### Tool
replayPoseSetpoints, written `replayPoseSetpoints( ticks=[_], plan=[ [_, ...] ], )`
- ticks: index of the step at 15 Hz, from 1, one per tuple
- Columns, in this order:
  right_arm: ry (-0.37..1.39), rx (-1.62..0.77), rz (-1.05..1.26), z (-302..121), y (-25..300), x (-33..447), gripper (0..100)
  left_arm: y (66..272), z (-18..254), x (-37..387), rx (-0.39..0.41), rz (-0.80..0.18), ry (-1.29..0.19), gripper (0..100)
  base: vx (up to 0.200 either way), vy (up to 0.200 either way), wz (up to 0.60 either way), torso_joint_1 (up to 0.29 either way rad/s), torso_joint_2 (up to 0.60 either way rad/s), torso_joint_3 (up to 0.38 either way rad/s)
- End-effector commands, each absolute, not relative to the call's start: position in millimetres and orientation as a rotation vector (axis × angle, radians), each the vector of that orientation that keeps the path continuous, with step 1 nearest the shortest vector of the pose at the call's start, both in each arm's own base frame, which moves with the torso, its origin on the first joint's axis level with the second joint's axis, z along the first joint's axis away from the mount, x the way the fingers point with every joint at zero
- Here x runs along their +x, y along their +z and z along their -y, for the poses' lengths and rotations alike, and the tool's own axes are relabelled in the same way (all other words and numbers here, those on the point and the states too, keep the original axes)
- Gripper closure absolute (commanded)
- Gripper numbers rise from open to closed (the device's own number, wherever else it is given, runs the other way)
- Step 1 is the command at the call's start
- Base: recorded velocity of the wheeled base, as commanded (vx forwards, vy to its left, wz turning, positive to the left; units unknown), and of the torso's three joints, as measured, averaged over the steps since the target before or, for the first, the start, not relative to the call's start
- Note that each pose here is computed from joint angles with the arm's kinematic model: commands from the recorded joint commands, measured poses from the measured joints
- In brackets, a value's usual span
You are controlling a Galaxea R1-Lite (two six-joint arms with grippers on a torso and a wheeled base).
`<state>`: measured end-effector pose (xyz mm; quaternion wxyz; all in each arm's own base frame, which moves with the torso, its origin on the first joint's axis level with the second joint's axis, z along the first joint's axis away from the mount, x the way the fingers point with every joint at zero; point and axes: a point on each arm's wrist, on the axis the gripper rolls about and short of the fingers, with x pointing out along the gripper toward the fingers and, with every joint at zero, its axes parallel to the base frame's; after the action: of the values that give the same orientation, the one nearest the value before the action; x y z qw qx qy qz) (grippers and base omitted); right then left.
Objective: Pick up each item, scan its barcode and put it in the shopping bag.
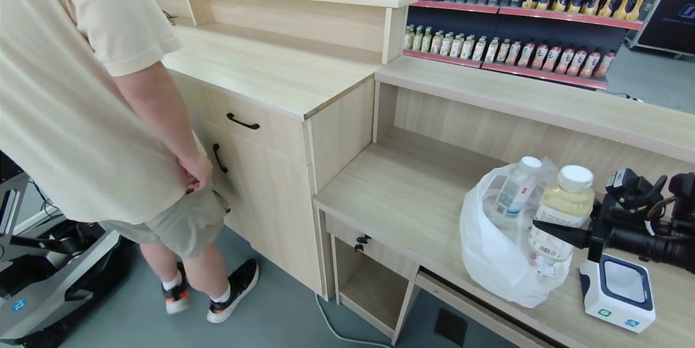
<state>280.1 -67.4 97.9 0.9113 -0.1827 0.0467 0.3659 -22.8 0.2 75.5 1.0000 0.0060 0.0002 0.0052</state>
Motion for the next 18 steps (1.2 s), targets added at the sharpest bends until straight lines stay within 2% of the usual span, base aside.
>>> replayPoseSetpoints(
  ticks=[1,7,18],
  plan=[
    [0.804,-0.349,-0.123,76.2,66.2,301.5,100,75.5,-0.2,-22.8,0.012,0.000,0.011,100,0.000,0.000,0.00,0.000,0.00,0.000],
    [0.825,-0.334,-0.133,80.8,20.7,328.2,100,75.5,-0.2,-22.8,0.012,0.000,0.011,100,0.000,0.000,0.00,0.000,0.00,0.000],
    [0.903,-0.344,-0.088,61.0,-9.7,371.4,100,75.5,-0.2,-22.8,0.012,0.000,0.011,100,0.000,0.000,0.00,0.000,0.00,0.000]
  ],
)
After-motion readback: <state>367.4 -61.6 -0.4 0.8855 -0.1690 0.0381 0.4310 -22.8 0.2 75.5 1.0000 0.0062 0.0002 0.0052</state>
